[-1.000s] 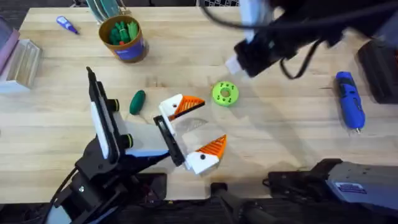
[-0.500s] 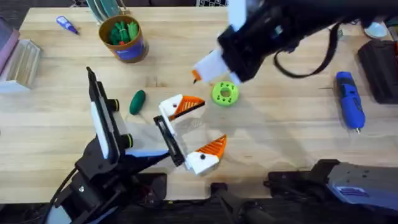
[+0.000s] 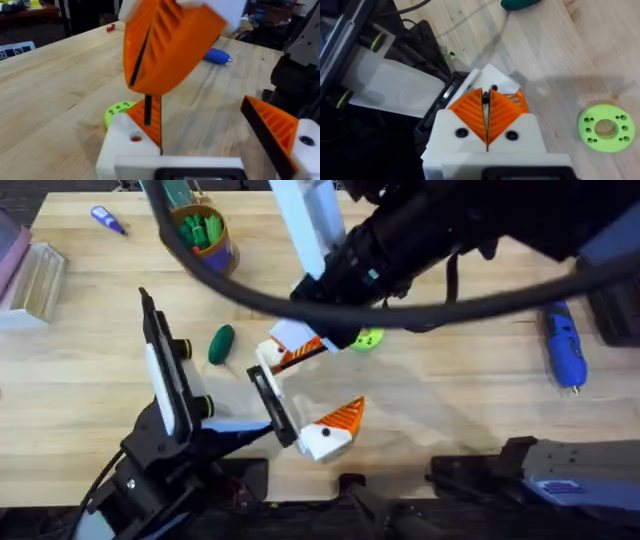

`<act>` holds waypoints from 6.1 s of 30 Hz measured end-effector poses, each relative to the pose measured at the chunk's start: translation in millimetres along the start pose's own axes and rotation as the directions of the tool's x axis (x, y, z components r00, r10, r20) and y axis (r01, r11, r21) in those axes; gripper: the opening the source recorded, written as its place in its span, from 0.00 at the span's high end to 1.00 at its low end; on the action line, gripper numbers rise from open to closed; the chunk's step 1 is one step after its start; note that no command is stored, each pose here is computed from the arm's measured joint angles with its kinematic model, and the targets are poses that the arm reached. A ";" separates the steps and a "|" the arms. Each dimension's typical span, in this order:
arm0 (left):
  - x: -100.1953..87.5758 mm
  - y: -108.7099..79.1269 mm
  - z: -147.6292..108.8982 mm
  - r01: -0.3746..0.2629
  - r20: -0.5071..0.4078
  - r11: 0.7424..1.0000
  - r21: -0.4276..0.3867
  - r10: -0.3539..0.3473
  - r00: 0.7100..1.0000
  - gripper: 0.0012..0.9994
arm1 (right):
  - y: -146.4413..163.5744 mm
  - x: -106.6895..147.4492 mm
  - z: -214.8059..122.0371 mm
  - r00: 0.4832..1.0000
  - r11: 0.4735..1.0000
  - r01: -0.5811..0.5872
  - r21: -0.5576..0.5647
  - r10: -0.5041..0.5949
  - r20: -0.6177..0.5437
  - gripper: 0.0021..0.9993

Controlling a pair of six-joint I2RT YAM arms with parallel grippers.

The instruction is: Pick up the gripper from the table and insert it into the empty holder that is missing its gripper. Then pick up a screw, insert it into the mounting hole, and use the screwdriver to tighten it. Finally, clean up the table by picking up the vegetable and placing it into the bucket.

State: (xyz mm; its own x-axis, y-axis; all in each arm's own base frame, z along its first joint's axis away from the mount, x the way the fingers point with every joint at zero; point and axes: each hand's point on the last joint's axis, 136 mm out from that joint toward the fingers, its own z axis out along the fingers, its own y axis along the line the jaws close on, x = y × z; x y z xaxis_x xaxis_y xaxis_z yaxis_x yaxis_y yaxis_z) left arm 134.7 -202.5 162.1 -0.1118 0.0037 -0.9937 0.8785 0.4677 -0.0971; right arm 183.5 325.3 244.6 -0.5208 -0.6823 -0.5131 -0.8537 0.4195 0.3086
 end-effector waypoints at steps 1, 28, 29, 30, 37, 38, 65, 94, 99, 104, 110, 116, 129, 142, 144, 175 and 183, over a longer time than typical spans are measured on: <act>0.0 0.0 0.0 0.000 0.000 1.000 0.000 0.000 1.000 0.01 | 0.8 -0.7 0.3 1.000 1.000 0.003 0.000 -0.003 0.002 1.00; 0.0 0.0 0.0 0.000 0.000 1.000 0.000 0.000 1.000 0.01 | -11.7 1.1 13.1 1.000 0.999 -0.008 0.045 0.010 -0.029 1.00; 0.0 0.0 0.0 0.001 0.000 1.000 0.000 -0.001 1.000 0.01 | -11.5 2.2 13.1 0.999 0.999 -0.009 0.045 0.011 -0.033 1.00; 0.1 0.1 0.0 0.002 0.000 1.000 0.000 -0.002 1.000 0.01 | -11.0 2.9 13.3 0.999 0.999 -0.009 0.044 0.011 -0.037 1.00; 0.2 0.2 0.0 0.010 -0.001 1.000 -0.001 -0.010 1.000 0.01 | -6.5 2.1 17.1 0.999 1.000 -0.002 0.030 0.004 -0.045 1.00; 0.2 0.2 0.0 0.010 -0.001 1.000 -0.001 -0.010 1.000 0.01 | -6.0 1.7 17.2 0.999 1.000 -0.001 0.027 0.003 -0.044 1.00; 0.0 0.1 0.0 0.005 0.000 1.000 -0.001 -0.005 1.000 0.01 | -8.2 5.6 22.5 0.998 0.999 -0.006 0.036 0.008 -0.068 1.00; 0.6 0.4 0.1 0.013 -0.002 1.000 -0.002 -0.013 1.000 0.01 | -9.4 4.8 36.4 0.996 1.000 -0.009 0.028 0.012 -0.087 0.73; 0.4 0.5 0.1 0.017 -0.002 1.000 -0.002 -0.017 1.000 0.01 | -16.1 6.5 32.9 0.996 0.998 -0.011 0.062 0.016 -0.093 0.05; 0.2 0.1 0.1 0.007 -0.001 1.000 0.000 -0.007 1.000 0.01 | -15.7 11.5 25.8 0.994 0.998 -0.021 0.067 0.027 -0.101 0.01; 0.2 0.0 0.1 0.004 -0.001 1.000 0.000 -0.004 1.000 0.01 | -18.7 18.0 -7.2 0.996 0.995 -0.051 0.085 0.057 -0.068 0.01; 0.2 0.0 0.1 0.004 -0.001 1.000 0.000 -0.004 1.000 0.01 | -17.7 18.1 -71.2 0.993 0.989 -0.074 0.126 0.061 0.100 0.01; 0.2 -0.3 0.1 -0.004 -0.001 1.000 0.002 0.004 1.000 0.28 | -10.6 111.8 -94.3 0.953 0.963 -0.242 0.119 0.213 0.217 0.01; 0.2 0.0 0.1 -0.010 -0.001 1.000 0.000 0.010 1.000 0.99 | 4.4 135.7 -111.8 0.911 0.956 -0.280 0.082 0.238 0.338 0.01; 0.1 0.2 0.1 -0.010 -0.001 1.000 -0.001 0.010 1.000 0.99 | 3.5 135.8 -110.5 0.911 0.955 -0.284 0.083 0.242 0.333 0.01; 0.0 3.0 0.0 -0.010 0.000 1.000 -0.017 0.010 1.000 0.99 | -251.1 226.1 -132.1 0.447 0.184 -0.848 0.497 0.751 0.485 0.01; 0.0 3.1 0.0 -0.010 0.000 1.000 -0.018 0.010 1.000 0.99 | -294.0 281.7 -194.7 0.429 -0.026 -0.801 0.599 0.673 0.602 0.01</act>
State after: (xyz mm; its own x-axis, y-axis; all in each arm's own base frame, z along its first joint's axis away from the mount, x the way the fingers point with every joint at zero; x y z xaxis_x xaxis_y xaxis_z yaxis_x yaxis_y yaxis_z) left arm 137.4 -201.1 161.8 -0.1027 0.0084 -0.9947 0.8711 0.4835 -0.0858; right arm 286.9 -106.9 165.3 -0.7953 0.3505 -0.4946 0.4417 0.8939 -0.0768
